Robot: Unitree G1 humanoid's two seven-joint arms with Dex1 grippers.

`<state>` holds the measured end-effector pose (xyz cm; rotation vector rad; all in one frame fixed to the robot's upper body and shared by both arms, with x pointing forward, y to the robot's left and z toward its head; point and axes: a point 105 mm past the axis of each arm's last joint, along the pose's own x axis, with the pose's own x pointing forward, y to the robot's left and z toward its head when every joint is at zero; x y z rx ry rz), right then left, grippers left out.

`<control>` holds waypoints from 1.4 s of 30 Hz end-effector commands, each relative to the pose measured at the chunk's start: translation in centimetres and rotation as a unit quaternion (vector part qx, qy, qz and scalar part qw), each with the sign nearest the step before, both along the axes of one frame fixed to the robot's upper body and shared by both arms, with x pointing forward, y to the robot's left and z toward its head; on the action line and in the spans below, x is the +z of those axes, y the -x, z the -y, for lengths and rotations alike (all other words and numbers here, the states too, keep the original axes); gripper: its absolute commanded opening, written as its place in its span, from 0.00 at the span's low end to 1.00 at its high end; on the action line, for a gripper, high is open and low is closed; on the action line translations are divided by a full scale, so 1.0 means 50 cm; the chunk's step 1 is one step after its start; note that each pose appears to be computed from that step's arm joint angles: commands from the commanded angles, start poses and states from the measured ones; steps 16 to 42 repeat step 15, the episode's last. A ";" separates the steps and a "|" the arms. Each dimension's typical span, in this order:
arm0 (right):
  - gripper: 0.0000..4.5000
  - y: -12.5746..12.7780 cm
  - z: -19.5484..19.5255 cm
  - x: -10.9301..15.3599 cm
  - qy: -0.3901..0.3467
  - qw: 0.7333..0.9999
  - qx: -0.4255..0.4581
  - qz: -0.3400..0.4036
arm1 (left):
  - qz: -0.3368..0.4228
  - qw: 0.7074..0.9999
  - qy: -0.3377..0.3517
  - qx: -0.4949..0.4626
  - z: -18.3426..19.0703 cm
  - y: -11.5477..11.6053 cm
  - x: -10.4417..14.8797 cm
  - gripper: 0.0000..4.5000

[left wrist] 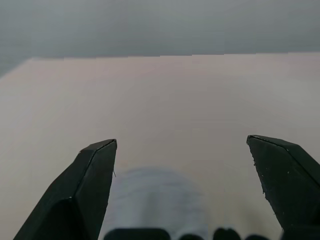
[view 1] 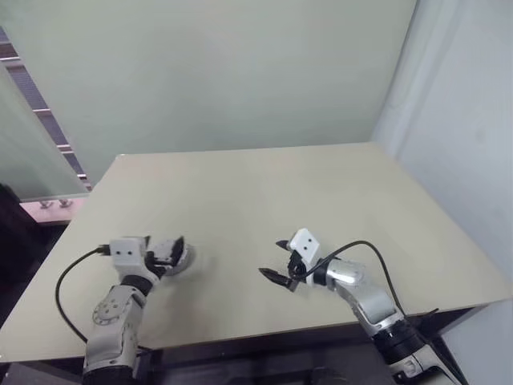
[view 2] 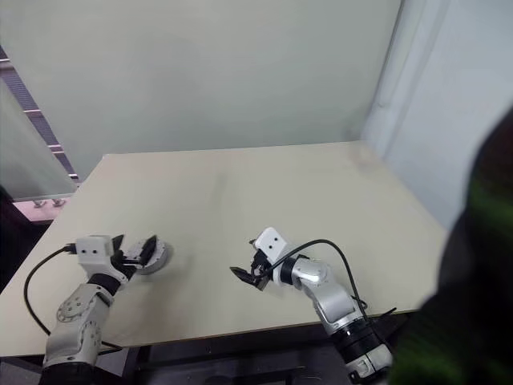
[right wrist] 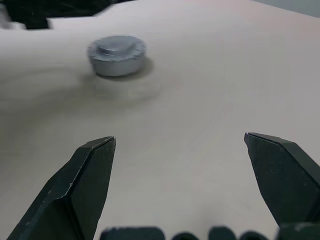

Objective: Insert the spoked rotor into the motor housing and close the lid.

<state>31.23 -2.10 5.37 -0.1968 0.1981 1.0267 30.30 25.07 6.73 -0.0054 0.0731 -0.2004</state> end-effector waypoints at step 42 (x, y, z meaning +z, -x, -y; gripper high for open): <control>1.00 -0.011 0.093 0.019 -0.019 0.995 -0.098 0.003 | -0.019 0.984 -0.008 -0.175 0.154 0.054 0.042 0.99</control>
